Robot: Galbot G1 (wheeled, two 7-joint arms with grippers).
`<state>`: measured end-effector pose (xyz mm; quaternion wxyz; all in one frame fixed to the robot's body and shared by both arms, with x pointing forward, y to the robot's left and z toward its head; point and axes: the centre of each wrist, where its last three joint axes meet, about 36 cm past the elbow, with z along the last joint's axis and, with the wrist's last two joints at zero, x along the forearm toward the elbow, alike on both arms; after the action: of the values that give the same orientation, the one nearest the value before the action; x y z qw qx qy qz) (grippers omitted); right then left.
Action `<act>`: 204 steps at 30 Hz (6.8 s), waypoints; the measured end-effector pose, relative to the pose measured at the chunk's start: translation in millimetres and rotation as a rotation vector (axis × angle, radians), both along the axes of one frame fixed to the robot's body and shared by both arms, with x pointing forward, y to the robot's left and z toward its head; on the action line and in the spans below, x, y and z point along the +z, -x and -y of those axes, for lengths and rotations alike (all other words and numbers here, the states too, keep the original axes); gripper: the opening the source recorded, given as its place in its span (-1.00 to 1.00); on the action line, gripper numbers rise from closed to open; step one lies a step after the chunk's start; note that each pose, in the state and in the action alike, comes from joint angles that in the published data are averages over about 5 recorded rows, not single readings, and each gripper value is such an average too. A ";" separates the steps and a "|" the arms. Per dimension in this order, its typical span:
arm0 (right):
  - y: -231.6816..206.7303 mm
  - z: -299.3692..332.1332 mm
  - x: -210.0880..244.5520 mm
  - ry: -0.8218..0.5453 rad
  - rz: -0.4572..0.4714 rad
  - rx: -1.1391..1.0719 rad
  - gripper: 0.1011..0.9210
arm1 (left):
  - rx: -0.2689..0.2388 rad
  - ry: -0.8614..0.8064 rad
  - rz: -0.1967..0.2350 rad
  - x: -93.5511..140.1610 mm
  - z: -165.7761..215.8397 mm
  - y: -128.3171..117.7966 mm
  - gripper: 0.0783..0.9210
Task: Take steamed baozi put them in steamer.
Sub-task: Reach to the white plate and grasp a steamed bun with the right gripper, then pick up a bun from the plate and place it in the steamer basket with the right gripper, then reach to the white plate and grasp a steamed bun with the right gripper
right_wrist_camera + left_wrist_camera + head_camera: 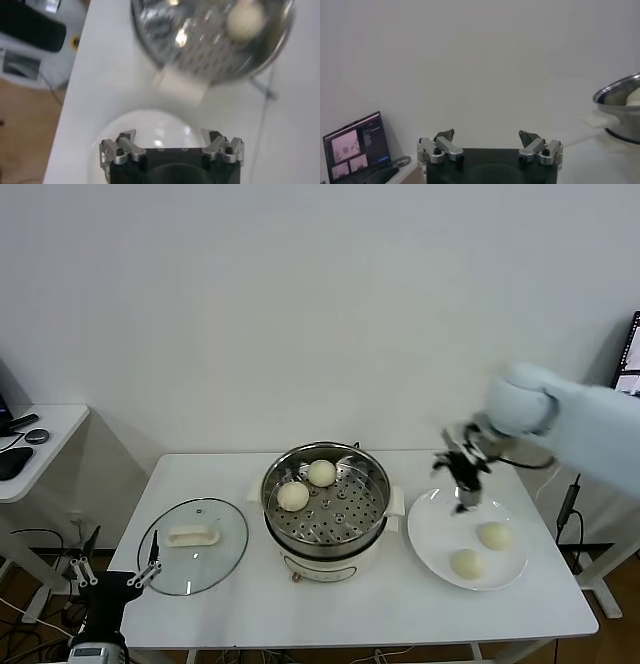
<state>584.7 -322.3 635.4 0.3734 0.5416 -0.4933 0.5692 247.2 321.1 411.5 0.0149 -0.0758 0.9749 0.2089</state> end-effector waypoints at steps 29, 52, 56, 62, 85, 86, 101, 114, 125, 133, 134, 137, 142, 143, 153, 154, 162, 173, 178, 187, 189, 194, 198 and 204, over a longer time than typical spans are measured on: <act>32.3 68.3 -151.4 0.014 -0.043 -0.114 0.76 | 0.024 -0.015 -0.023 0.7 -0.1 16.2 0.77; 22.4 56.8 -171.0 0.020 -0.056 -0.141 0.11 | 0.042 -0.016 -0.024 -3.8 -4.4 15.7 0.77; 21.1 58.3 -166.1 0.021 -0.060 -0.142 -0.07 | 0.042 -0.016 -0.021 -3.2 -4.2 15.1 0.77; 15.3 58.9 -145.1 0.012 -0.062 -0.126 -0.12 | 0.034 -0.018 -0.013 0.3 -2.9 13.8 0.77; -39.6 -85.6 76.6 -0.167 0.151 0.403 -0.10 | 0.028 -0.008 0.012 4.4 -6.4 1.3 0.77; -38.8 -97.5 77.0 -0.166 0.153 0.444 -0.10 | 0.030 -0.008 0.012 4.2 -6.8 1.2 0.77; -35.8 -233.8 24.0 -0.084 0.110 0.970 0.00 | 0.053 -0.003 0.013 3.3 -11.5 3.9 0.77; -42.3 -266.8 -24.1 0.030 0.092 1.199 0.06 | 0.066 -0.003 0.014 -2.9 -17.7 3.5 0.77; -41.8 -267.7 -43.3 0.050 0.069 1.245 0.09 | 0.068 -0.002 0.009 -6.7 -18.9 3.2 0.77; -39.7 -270.6 -39.3 0.036 0.074 1.259 0.10 | 0.067 0.003 0.009 -7.0 -16.9 3.6 0.77; -39.4 -271.5 -38.5 0.035 0.075 1.261 0.10 | 0.067 0.003 0.009 -6.8 -16.7 3.7 0.77; -38.0 -274.0 -36.7 0.029 0.077 1.265 0.10 | 0.066 0.003 0.012 -5.9 -16.2 3.7 0.77; -35.8 -274.2 -35.4 0.020 0.076 1.263 0.19 | 0.064 0.003 0.015 -4.6 -15.7 3.5 0.77; -35.3 -273.6 -34.8 0.019 0.075 1.261 0.25 | 0.064 0.003 0.015 -4.5 -15.7 3.6 0.77; -35.2 -249.9 -2.6 0.030 0.106 1.197 0.75 | 0.061 0.007 0.016 -5.4 -14.6 2.4 0.77; -35.5 -244.9 3.5 0.033 0.118 1.182 0.75 | 0.059 0.008 0.017 -5.3 -14.1 1.9 0.77; -34.7 -178.3 51.7 0.079 0.228 0.936 0.76 | 0.042 0.007 0.026 -1.9 -11.8 -2.7 0.77; -24.4 -39.1 37.7 0.090 0.233 0.343 0.76 | 0.009 -0.001 0.016 -2.0 -6.3 -7.3 0.77; -20.9 14.7 4.8 0.077 0.181 0.135 0.76 | 0.006 -0.002 0.007 -3.5 -6.4 -6.9 0.77; -20.0 91.0 -54.4 0.082 0.085 -0.077 0.76 | 0.011 -0.008 -0.004 -4.7 -7.1 -3.8 0.77; -19.7 102.7 -66.7 0.084 0.071 -0.105 0.76 | 0.012 -0.009 -0.006 -4.6 -6.9 -3.4 0.77; -19.8 123.0 -97.5 0.093 0.044 -0.153 0.76 | 0.014 -0.016 -0.010 -4.0 -8.2 -3.0 0.77; -21.9 130.7 -119.8 0.095 0.028 -0.172 0.76 | 0.018 -0.021 -0.013 -4.1 -10.1 -2.7 0.77; -25.7 132.6 -146.6 0.094 0.012 -0.185 0.76 | 0.023 -0.017 -0.020 -7.1 -10.4 -1.6 0.77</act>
<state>610.3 -454.9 488.7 0.4464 0.4720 -0.5162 0.5581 248.8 331.5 404.4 0.0031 -0.0849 0.9722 0.2182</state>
